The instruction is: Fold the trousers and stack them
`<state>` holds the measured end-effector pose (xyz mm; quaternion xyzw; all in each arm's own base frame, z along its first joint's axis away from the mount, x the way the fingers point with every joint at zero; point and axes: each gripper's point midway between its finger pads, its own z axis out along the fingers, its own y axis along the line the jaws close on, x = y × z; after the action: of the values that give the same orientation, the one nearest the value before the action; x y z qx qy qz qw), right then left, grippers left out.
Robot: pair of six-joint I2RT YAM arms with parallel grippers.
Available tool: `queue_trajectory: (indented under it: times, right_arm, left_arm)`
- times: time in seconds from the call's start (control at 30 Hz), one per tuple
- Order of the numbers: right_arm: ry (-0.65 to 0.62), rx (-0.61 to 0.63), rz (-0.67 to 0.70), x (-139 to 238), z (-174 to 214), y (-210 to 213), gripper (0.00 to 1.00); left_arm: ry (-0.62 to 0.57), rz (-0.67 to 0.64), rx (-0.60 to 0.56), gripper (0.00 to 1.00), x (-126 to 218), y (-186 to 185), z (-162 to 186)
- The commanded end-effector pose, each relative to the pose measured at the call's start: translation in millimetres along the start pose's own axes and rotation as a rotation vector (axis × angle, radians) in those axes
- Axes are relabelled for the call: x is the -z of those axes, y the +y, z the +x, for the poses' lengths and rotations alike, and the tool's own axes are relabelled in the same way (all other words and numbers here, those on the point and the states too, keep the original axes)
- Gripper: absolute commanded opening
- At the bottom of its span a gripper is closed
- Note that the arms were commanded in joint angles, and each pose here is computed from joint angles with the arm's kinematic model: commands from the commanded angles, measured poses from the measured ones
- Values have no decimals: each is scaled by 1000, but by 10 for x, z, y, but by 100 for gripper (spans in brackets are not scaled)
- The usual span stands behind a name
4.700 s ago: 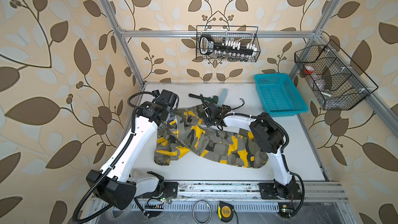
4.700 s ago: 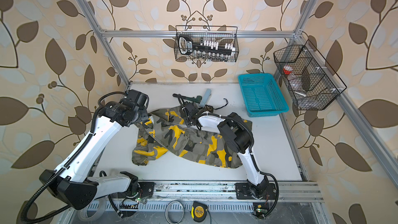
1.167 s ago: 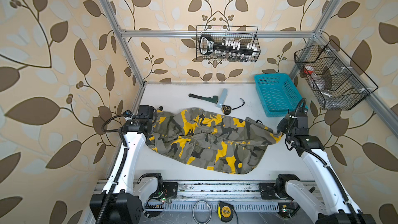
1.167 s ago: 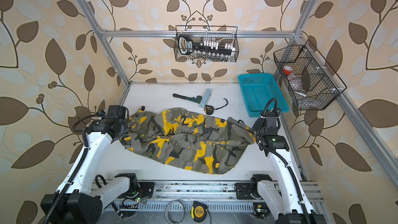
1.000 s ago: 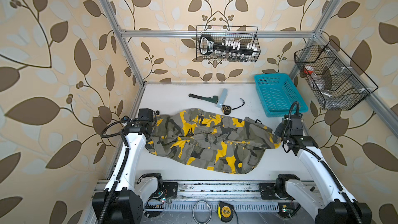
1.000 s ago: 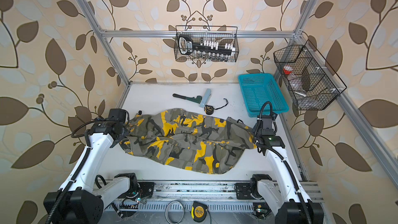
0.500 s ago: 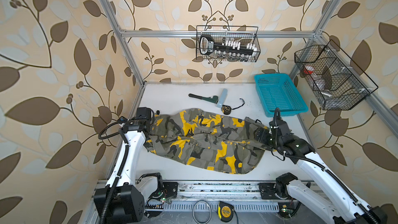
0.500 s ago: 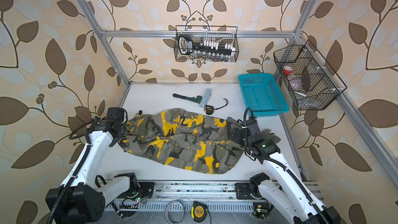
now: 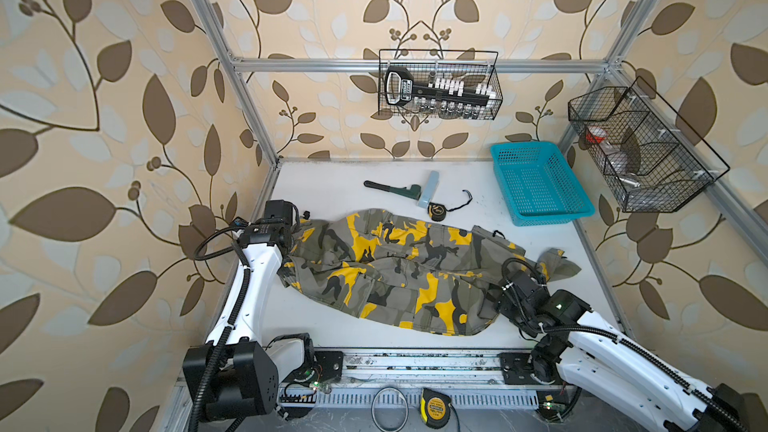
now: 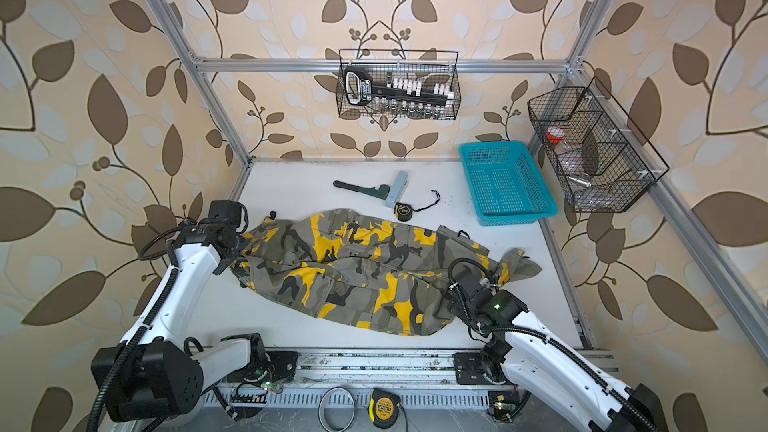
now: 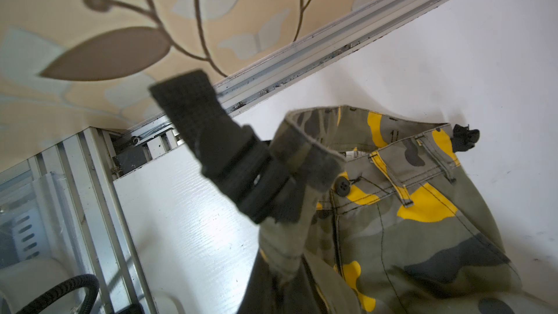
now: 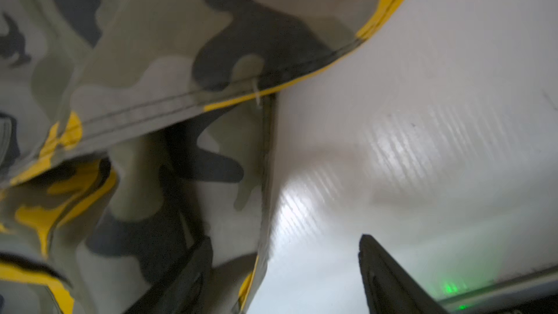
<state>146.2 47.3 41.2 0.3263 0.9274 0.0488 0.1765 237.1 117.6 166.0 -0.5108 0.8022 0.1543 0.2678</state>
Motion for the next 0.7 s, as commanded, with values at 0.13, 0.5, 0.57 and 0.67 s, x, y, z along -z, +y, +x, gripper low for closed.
queue_trajectory:
  times: [0.13, 0.5, 0.57, 0.67]
  right_arm:
    - [26, -16, -19, -210, -54, 159, 58]
    - [1, 41, 33, -242, -121, 194, 1]
    - [-74, 33, 29, 4, -348, 199, 0]
    - [-261, 16, 76, 593, -831, 74, 0]
  left_arm:
    - [-60, 47, 19, 0, 157, -78, -242]
    - [-61, 66, 7, 0, 210, -108, -274]
    - [-74, 73, 4, 0, 266, -108, -326]
    - [-103, 101, -13, 0, 430, -125, -455]
